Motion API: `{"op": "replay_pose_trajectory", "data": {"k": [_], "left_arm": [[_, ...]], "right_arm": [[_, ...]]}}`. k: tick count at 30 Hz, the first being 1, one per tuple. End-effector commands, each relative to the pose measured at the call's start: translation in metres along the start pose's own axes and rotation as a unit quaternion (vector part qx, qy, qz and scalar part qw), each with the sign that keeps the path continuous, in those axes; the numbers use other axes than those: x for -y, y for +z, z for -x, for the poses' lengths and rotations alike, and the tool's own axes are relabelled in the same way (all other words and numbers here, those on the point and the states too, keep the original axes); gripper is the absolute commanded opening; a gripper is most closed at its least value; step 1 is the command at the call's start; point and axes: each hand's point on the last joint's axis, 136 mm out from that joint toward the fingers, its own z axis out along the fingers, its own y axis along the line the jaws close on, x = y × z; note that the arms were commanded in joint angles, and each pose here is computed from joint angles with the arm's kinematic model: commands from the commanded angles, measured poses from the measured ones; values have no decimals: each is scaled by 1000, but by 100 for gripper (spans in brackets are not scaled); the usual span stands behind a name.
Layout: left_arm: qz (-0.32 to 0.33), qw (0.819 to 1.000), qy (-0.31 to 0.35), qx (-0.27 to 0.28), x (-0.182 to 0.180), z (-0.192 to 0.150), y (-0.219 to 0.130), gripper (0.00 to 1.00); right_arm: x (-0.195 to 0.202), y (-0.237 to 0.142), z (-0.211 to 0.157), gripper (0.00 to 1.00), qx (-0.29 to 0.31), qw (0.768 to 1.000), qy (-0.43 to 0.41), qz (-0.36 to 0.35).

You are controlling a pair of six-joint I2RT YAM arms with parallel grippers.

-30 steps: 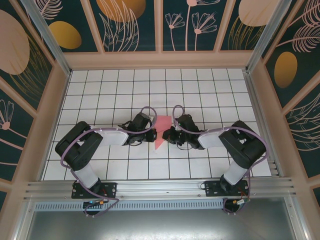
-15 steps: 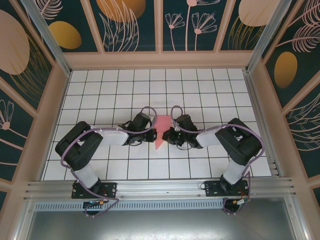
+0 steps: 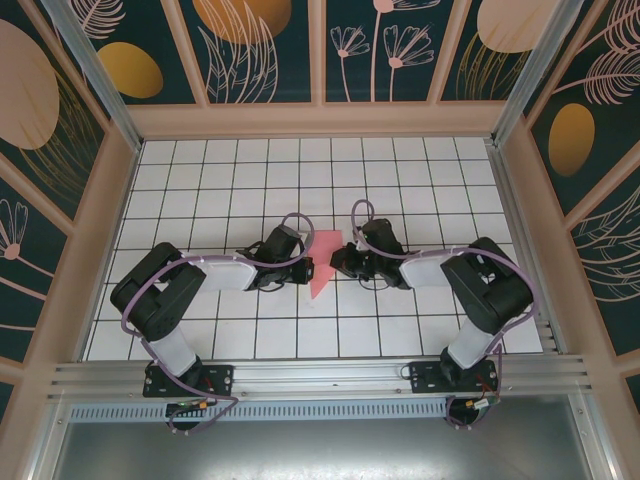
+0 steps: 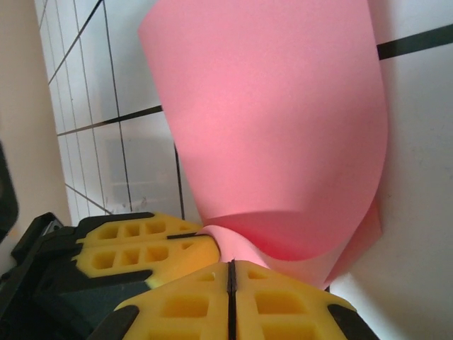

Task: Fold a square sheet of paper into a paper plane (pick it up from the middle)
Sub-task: Third fold the triangle at the center of the table.

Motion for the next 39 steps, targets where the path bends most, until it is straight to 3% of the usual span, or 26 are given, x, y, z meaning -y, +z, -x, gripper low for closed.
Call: {"op": "replay_pose_trajectory", "data": {"k": [1, 7, 18, 22, 39], "left_arm": [[46, 998, -2, -51, -25, -30, 6, 4], [49, 997, -3, -52, -27, -32, 6, 3], [51, 997, -2, -52, -28, -32, 5, 2], [52, 997, -2, -52, -28, -32, 4, 2], [55, 997, -2, -53, -30, -33, 3, 2]], "right_arm": [[6, 6, 7, 10, 4, 1000, -11, -7], [28, 13, 3, 10, -10, 999, 5, -51], [-13, -15, 23, 13, 18, 999, -28, 20], [-7, -20, 35, 13, 26, 999, -22, 27], [5, -2, 21, 11, -7, 999, -18, 28]]}}
